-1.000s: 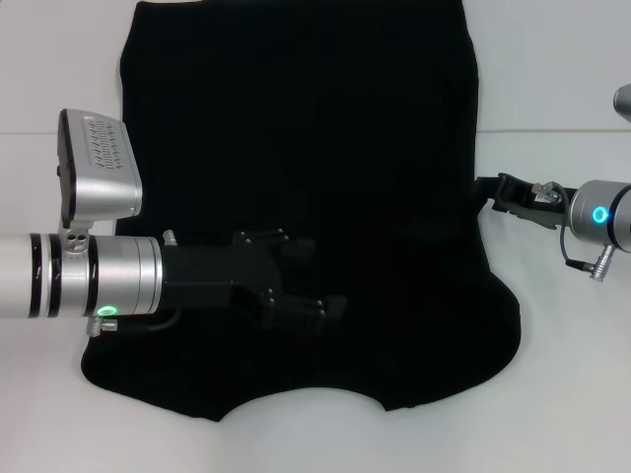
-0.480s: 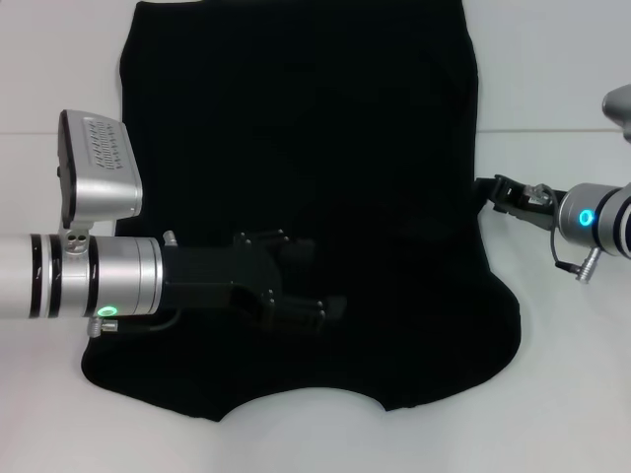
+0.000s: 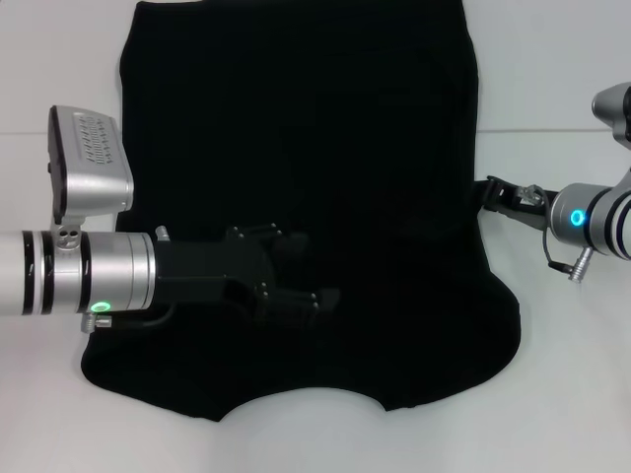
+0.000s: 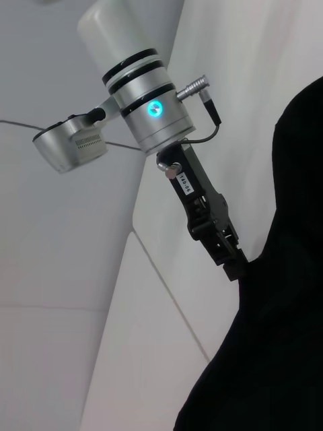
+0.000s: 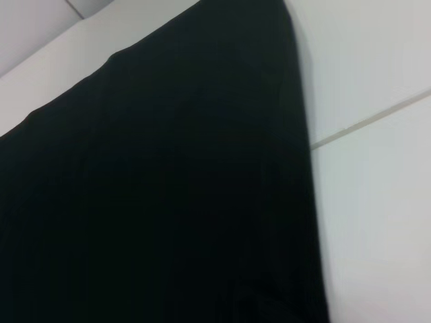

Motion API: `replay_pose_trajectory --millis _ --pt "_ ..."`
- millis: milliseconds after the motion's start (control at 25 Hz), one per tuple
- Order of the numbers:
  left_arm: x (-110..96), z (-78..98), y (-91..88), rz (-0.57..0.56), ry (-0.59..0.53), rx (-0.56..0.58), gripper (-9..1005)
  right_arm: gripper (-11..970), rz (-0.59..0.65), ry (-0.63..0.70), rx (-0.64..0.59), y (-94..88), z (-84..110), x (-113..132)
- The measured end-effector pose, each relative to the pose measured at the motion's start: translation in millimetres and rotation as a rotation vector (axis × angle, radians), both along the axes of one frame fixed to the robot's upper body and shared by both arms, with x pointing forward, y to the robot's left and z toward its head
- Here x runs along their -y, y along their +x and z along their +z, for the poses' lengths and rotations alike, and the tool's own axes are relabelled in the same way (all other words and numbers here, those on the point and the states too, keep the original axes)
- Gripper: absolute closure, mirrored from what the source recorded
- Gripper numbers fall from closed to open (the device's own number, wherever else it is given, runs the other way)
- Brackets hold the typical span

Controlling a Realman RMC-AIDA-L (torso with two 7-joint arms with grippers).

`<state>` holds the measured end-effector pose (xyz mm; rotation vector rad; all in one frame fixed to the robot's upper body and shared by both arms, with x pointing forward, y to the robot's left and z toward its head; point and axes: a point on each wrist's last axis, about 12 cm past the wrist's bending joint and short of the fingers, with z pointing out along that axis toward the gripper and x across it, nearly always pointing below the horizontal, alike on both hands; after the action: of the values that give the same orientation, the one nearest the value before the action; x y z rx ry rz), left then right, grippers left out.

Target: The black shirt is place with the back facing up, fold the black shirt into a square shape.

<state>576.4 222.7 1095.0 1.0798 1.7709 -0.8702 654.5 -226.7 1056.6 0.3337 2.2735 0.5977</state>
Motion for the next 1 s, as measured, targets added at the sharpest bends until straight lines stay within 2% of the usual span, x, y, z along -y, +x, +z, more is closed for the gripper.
replay_pose_trajectory --millis 80,520,800,1000 --pt "0 -0.1 0.0 0.001 0.0 0.0 61 490 0.009 -0.001 0.001 0.2 0.5 -1" --pt "-2 -1.7 -1.2 0.009 0.0 -0.004 61 938 0.03 -0.006 0.006 0.3 1.5 -3" --pt "-3 -1.6 -1.2 0.013 -0.001 -0.003 61 961 0.042 -0.004 0.01 0.6 2.9 -3" --pt "-3 -2.0 -1.4 0.015 -0.001 -0.004 61 960 0.072 0.005 0.036 4.8 11.6 -5"
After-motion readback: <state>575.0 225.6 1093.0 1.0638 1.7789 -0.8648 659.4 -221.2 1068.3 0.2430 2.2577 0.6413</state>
